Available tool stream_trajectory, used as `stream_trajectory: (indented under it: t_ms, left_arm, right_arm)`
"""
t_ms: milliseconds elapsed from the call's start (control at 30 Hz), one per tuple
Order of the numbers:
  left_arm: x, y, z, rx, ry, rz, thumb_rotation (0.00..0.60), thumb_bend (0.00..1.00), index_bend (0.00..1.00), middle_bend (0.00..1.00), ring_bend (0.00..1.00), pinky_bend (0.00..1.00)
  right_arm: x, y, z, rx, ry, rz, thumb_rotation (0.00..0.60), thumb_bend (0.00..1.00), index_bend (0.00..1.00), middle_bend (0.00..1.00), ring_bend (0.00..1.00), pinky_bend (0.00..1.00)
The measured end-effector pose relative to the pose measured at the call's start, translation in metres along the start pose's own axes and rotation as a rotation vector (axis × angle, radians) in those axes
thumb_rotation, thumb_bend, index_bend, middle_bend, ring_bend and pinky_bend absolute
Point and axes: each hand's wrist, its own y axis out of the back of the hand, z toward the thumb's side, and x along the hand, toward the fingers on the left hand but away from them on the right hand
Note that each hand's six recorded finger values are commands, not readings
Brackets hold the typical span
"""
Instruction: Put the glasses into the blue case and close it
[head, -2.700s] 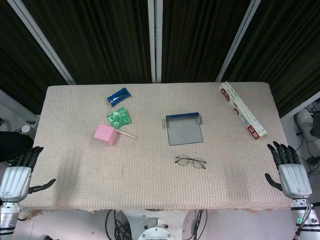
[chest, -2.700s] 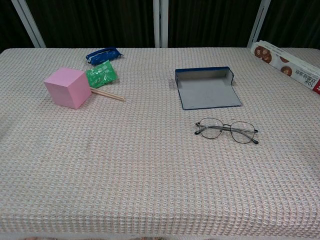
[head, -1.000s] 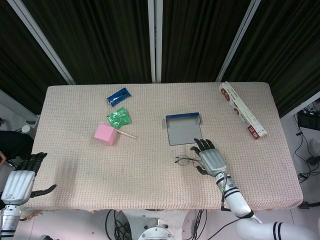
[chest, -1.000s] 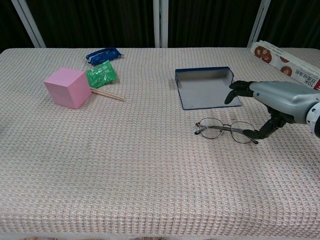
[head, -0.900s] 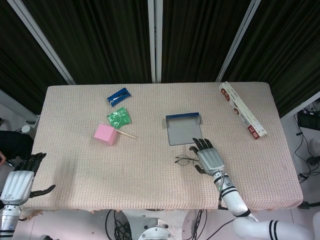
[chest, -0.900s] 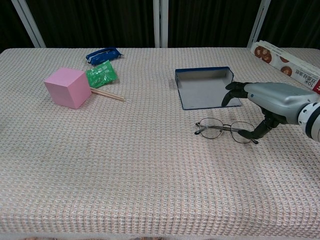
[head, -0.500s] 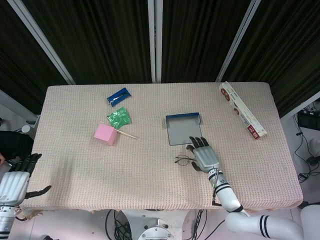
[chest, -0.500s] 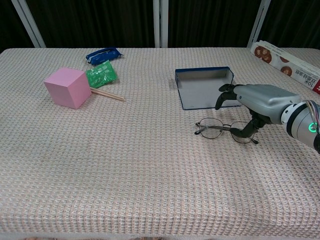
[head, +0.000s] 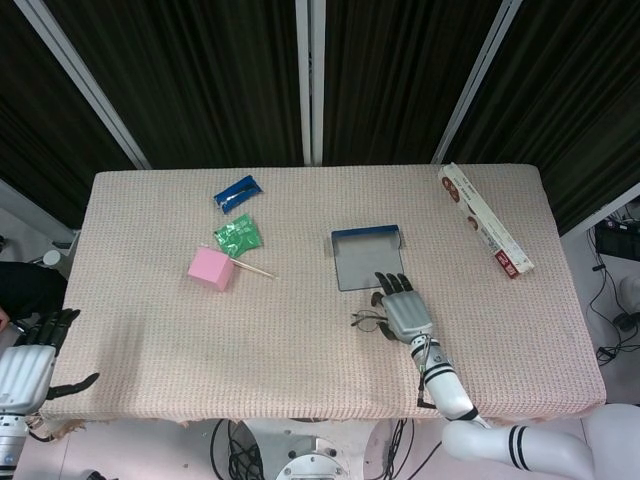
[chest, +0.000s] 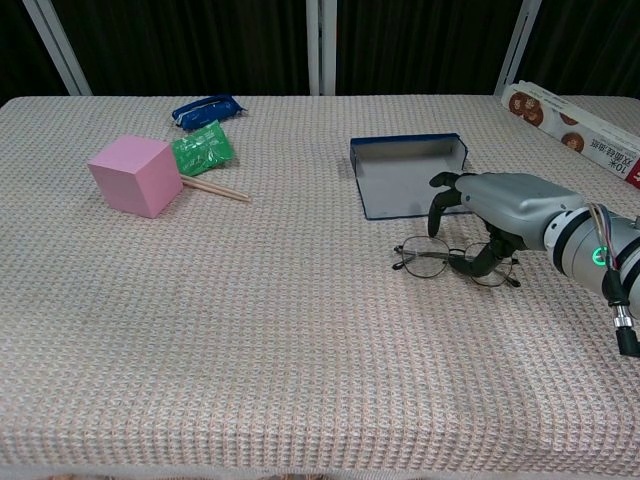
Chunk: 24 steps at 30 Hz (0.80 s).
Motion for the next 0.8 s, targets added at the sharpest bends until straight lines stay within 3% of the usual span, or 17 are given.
stream_trajectory:
  t_ms: [800]
  left_arm:
    - [0.0009, -0.0039, -0.0003, -0.003, 0.0, -0.015, 0.432, 0.09, 0.09, 0.11, 0.11, 0.26]
  right_arm:
    - [-0.0004, 0.0008, -0.0064, 0.01, -0.022, -0.019, 0.6, 0.35, 0.61, 0.01, 0.0, 0.0]
